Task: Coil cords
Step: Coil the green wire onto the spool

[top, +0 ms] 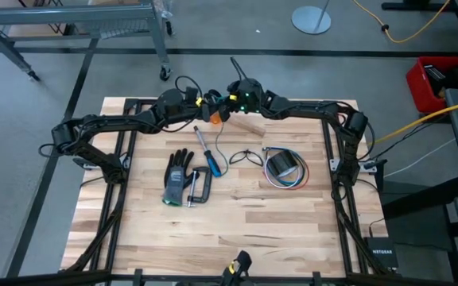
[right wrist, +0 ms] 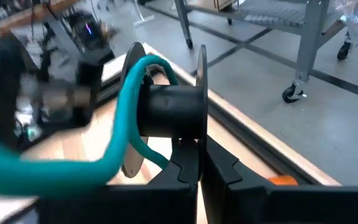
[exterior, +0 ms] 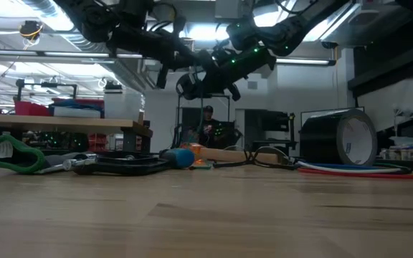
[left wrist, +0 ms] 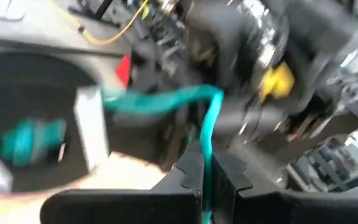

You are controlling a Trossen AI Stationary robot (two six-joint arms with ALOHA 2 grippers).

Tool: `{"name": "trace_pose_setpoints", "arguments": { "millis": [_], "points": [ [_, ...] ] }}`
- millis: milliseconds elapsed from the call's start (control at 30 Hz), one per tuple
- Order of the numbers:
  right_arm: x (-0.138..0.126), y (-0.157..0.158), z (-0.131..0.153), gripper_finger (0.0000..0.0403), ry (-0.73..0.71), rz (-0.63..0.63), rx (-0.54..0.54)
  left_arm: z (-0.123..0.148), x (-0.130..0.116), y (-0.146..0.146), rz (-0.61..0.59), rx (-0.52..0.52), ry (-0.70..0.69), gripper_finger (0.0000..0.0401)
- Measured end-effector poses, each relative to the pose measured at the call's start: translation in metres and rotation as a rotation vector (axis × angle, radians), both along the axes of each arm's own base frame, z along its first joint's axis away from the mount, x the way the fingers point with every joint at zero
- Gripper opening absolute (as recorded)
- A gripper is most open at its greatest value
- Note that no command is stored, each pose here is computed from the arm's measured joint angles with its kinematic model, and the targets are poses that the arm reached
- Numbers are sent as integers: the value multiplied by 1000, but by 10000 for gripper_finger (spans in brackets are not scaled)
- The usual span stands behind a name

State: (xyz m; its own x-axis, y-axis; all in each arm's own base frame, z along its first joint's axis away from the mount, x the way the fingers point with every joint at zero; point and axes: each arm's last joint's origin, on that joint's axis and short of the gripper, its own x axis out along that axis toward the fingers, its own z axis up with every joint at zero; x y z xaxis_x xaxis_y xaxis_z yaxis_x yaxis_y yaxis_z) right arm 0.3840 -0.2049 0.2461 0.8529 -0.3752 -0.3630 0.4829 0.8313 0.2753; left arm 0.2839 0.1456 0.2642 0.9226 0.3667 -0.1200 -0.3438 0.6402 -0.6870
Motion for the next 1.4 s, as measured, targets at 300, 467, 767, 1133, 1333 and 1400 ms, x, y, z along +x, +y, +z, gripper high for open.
{"name": "trace_pose_setpoints", "arguments": {
  "millis": [300,467,767,1133,1333,1400],
  "points": [
    [-14,-19,12,1,-83,22,50,-14,-1,-3,-8,-61,133,0],
    [-20,-23,21,1,-108,52,52,-17,-2,-3,-13,-56,167,0],
    [-36,-23,45,1,-178,260,83,-26,-5,-4,-15,-31,282,0],
    [-66,-15,50,1,-9,401,166,-28,-6,-3,-15,14,319,0],
    [-85,-3,45,1,182,416,183,-32,-10,-1,-3,-10,365,0],
    [-89,-1,43,1,244,383,177,-33,-10,-1,-1,-14,372,0]
  ]
}}
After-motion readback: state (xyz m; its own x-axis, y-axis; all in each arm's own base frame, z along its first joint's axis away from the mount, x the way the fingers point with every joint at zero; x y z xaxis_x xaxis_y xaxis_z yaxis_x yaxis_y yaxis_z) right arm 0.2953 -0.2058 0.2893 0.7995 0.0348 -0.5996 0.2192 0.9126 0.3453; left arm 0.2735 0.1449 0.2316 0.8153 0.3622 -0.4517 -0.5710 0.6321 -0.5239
